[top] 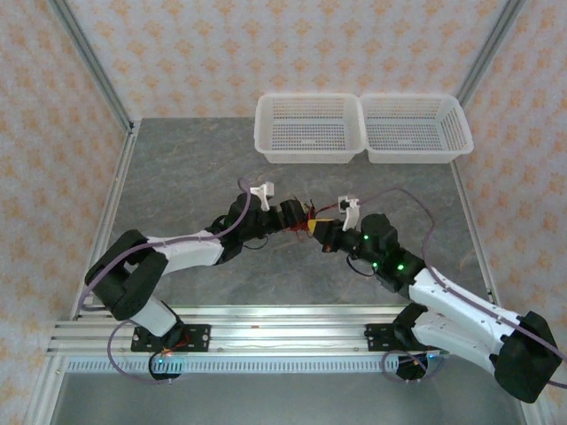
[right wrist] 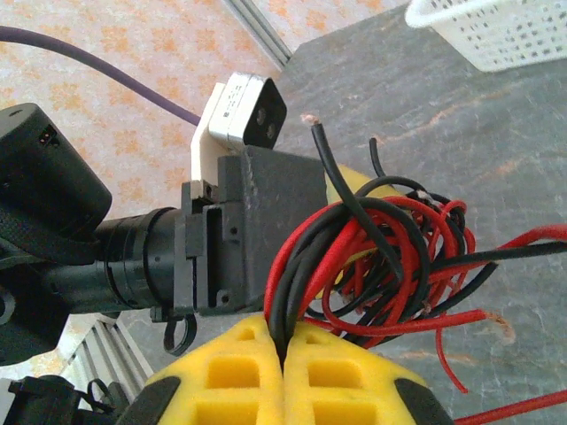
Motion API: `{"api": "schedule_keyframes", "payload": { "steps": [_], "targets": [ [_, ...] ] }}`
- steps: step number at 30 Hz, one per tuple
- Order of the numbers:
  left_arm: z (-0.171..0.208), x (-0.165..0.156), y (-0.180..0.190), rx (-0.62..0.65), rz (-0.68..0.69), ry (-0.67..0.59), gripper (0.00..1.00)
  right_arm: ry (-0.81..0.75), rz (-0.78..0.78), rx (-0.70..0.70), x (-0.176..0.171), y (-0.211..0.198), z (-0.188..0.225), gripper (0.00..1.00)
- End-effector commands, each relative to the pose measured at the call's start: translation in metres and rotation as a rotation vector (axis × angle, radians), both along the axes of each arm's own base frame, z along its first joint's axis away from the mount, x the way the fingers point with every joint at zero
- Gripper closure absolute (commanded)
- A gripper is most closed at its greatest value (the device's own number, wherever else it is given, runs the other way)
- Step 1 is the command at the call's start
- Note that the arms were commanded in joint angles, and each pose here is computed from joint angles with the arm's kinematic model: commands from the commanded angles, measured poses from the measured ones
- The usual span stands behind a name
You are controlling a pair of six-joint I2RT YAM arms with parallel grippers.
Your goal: Untangle the cables
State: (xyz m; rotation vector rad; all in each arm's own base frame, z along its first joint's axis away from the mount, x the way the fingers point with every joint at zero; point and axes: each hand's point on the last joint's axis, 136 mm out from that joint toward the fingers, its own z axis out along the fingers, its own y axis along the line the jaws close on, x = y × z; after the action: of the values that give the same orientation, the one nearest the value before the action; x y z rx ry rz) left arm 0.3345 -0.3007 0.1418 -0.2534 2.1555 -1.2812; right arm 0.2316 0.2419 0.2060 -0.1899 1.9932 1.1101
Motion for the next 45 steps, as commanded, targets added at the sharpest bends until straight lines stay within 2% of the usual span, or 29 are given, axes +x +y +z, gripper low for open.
{"api": "schedule_keyframes", "payload": {
  "steps": [1,5,6,7,14,22,26,31,33,35,39,42,45],
  "targets": [
    [0.019,0.010,-0.007,-0.105,-0.005,-0.061,0.41,-0.038,-0.022,0.107,0.001,0.000,0.022,1.00],
    [0.015,0.015,-0.012,-0.134,-0.002,-0.060,0.91,-0.008,-0.071,0.119,0.003,-0.007,0.013,1.00],
    [0.012,0.016,-0.010,-0.126,0.008,-0.059,0.99,0.002,-0.091,0.118,0.004,-0.010,0.009,1.00],
    [0.009,0.017,-0.007,-0.113,0.021,-0.058,1.00,0.014,-0.114,0.114,0.006,-0.013,0.005,1.00],
    [-0.024,0.020,0.031,0.127,0.161,-0.036,1.00,0.165,-0.360,0.031,0.012,-0.056,-0.056,1.00],
    [-0.038,0.012,0.084,0.370,0.307,-0.037,1.00,0.388,-0.562,-0.022,-0.006,-0.097,-0.147,1.00],
    [-0.040,0.003,0.101,0.432,0.337,-0.034,1.00,0.424,-0.596,-0.070,-0.012,-0.107,-0.164,0.98],
    [-0.035,-0.008,0.108,0.404,0.340,-0.053,1.00,0.413,-0.588,-0.136,-0.010,-0.108,-0.160,0.95],
    [-0.031,-0.012,0.110,0.384,0.335,-0.065,0.93,0.410,-0.582,-0.171,-0.010,-0.109,-0.159,0.95],
    [-0.027,-0.016,0.112,0.374,0.333,-0.072,0.81,0.413,-0.575,-0.215,-0.010,-0.109,-0.161,0.94],
    [-0.020,-0.024,0.124,0.403,0.357,-0.077,0.64,0.425,-0.590,-0.329,-0.012,-0.118,-0.164,0.88],
    [-0.013,-0.030,0.140,0.444,0.397,-0.085,0.54,0.433,-0.610,-0.399,-0.013,-0.126,-0.162,0.76],
    [-0.003,-0.037,0.154,0.482,0.429,-0.099,0.46,0.433,-0.612,-0.440,-0.011,-0.127,-0.154,0.59]
  ]
}}
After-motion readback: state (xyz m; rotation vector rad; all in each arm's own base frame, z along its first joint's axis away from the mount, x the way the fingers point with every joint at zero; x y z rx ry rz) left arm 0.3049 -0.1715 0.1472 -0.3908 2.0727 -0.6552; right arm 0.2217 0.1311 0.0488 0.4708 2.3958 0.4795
